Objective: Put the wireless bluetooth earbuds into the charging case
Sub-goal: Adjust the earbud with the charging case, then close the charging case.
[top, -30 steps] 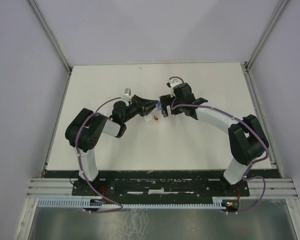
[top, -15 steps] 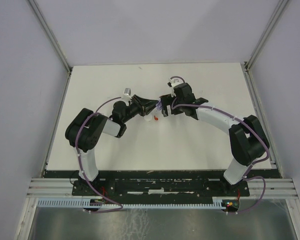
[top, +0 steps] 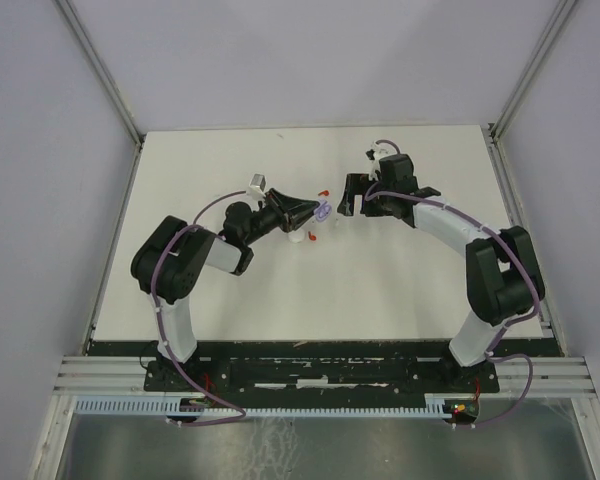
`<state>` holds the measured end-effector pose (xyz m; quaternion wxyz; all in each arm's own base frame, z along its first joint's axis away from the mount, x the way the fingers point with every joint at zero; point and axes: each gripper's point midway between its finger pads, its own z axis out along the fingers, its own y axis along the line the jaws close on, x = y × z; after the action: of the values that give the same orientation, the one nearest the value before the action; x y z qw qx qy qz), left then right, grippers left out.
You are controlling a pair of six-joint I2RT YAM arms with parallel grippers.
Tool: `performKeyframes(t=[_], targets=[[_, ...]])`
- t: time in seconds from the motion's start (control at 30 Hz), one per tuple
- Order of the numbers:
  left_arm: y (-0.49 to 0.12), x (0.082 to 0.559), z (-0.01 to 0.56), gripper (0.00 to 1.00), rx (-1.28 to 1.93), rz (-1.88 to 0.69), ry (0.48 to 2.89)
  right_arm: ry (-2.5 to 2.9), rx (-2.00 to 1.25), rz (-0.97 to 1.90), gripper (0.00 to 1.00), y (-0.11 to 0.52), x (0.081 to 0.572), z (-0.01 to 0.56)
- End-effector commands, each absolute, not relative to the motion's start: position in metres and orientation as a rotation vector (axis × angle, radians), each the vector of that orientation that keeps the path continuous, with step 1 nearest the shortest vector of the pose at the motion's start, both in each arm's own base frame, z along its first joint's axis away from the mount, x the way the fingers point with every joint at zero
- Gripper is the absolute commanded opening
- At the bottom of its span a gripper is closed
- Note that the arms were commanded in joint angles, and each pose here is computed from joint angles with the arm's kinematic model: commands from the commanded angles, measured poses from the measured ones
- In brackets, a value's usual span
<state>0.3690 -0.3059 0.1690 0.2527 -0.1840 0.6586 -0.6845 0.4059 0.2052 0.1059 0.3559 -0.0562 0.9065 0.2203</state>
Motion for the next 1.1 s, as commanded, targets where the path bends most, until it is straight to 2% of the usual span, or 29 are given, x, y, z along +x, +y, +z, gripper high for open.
performKeyframes(t=[0.0,0.13,1.07], targets=[[-0.314,0.367,0.19,0.03,-0.403,-1.947,1.732,2.292,-0.161,0.799,1.0,0.234,0.427,0.136],[-0.316,0.371,0.19,0.03,-0.395,-1.951,1.731,2.311,-0.167,0.893,1.0,0.248,0.429,0.139],[-0.311,0.389,0.202,0.03,-0.338,-1.876,1.675,2.411,-0.124,0.994,1.0,0.247,0.414,0.104]])
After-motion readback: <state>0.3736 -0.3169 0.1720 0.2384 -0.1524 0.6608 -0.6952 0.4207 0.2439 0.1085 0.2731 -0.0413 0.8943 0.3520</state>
